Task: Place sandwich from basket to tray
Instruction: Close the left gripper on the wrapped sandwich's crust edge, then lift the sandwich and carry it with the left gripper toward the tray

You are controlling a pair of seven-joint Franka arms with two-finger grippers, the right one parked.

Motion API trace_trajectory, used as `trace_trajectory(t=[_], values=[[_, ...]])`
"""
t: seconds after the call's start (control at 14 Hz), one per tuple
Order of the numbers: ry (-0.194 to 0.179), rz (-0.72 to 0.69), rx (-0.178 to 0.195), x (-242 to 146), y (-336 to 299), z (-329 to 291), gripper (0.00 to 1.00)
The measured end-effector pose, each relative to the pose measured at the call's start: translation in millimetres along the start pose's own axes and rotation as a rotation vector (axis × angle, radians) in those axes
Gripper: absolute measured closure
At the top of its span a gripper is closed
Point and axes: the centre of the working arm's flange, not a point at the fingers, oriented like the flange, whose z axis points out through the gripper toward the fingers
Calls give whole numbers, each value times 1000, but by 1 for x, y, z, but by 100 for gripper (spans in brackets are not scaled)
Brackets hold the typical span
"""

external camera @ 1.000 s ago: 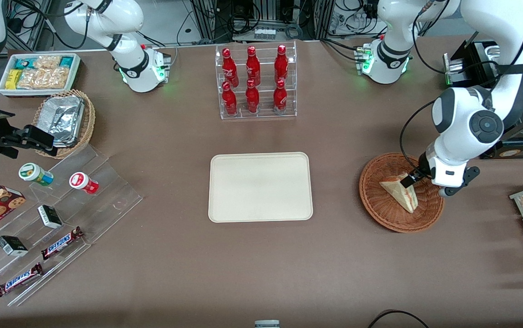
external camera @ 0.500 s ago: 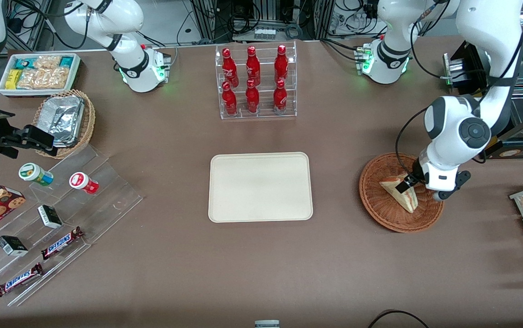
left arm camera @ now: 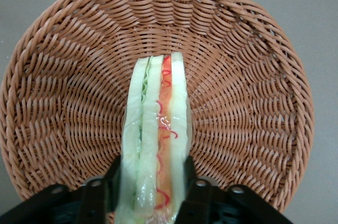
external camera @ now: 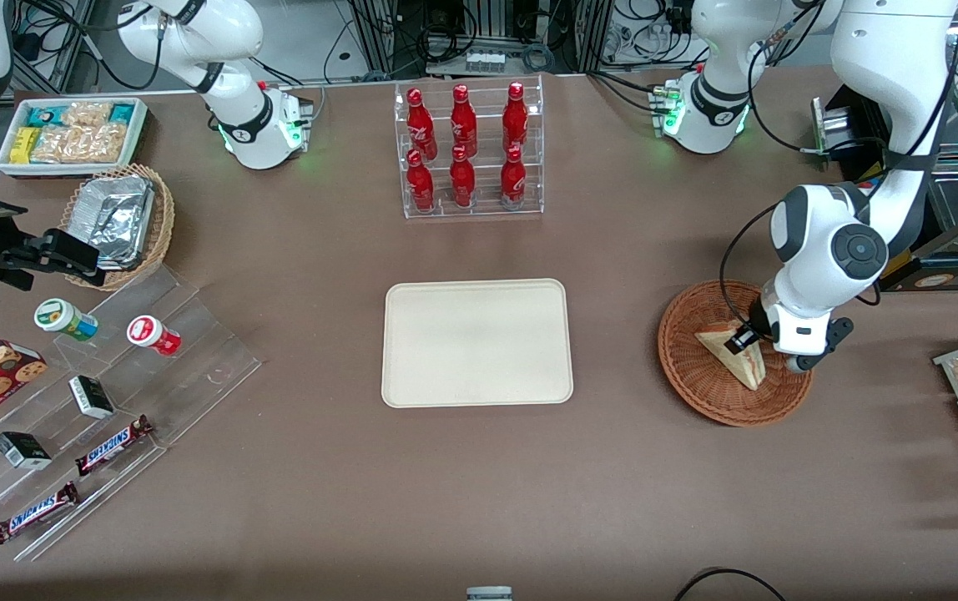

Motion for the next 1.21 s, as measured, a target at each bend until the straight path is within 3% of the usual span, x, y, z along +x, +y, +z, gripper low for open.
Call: trace_trajectory(t=[0.21,0.5,0.71,0.86,1.21], values=[[-5,14,6,-1,7,-12,73],[-41,142,78,-25,45,-90,86],[-55,254,114,-70,96,-161,86],[-48,339,109,-106,131,-185,86],[-57,548,91,-209,220,-170,86]])
